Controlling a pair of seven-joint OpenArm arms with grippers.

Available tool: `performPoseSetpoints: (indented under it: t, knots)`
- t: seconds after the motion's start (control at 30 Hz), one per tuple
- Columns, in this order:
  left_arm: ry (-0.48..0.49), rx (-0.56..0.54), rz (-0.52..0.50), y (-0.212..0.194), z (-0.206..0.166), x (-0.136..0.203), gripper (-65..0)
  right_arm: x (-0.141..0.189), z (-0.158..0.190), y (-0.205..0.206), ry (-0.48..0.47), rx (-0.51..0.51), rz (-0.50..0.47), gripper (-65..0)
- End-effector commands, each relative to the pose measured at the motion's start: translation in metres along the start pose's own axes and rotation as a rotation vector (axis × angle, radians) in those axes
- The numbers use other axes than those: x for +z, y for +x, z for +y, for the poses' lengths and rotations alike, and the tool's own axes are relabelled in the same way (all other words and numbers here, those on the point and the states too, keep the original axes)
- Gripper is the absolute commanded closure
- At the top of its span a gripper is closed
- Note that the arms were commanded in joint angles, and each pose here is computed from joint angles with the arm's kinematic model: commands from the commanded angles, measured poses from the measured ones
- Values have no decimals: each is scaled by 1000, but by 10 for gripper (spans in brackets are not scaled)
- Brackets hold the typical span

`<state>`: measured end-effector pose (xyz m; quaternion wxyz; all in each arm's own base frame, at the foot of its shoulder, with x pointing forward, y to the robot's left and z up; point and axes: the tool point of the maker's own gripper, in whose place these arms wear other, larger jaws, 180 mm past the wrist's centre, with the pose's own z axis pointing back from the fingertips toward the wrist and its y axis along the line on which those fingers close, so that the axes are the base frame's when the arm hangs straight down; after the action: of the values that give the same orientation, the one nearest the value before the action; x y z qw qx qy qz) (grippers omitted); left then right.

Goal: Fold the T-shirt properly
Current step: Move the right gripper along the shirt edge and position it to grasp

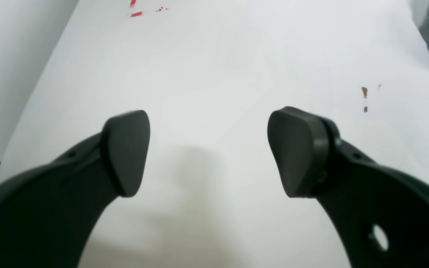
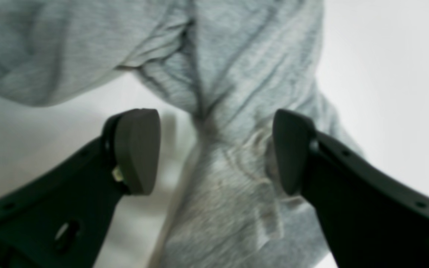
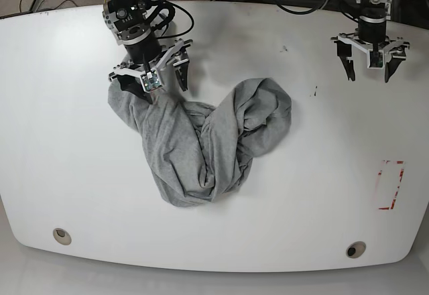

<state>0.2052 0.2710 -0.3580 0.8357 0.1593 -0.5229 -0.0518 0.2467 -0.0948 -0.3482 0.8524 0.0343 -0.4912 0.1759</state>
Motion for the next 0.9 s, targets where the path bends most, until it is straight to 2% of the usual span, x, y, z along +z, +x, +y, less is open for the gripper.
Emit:
performPoseSetpoints:
  t: [0.0,0.27,0.33,0.53,0.67,0.87]
  knots:
    - [15,-8,-54,16,5,0,-503,1,-20,17,-40,21,-35,-440]
    - [12,-7,-63,19,3,-2,-503,-7,-71,18,-145,38,26,-434]
    - [2,2,-75,25,-2,-7,-502,-12,-104,22,-193,61,67,-431]
    - [-7,6,-83,30,-8,-13,-502,-24,-142,17,-238,58,140,-425]
    - [-4,7,-92,34,-7,-16,-501,-37,-152,10,-229,4,153,-429]
    - [4,7,-105,39,-4,-18,-501,-48,-146,1,-205,-26,149,-423]
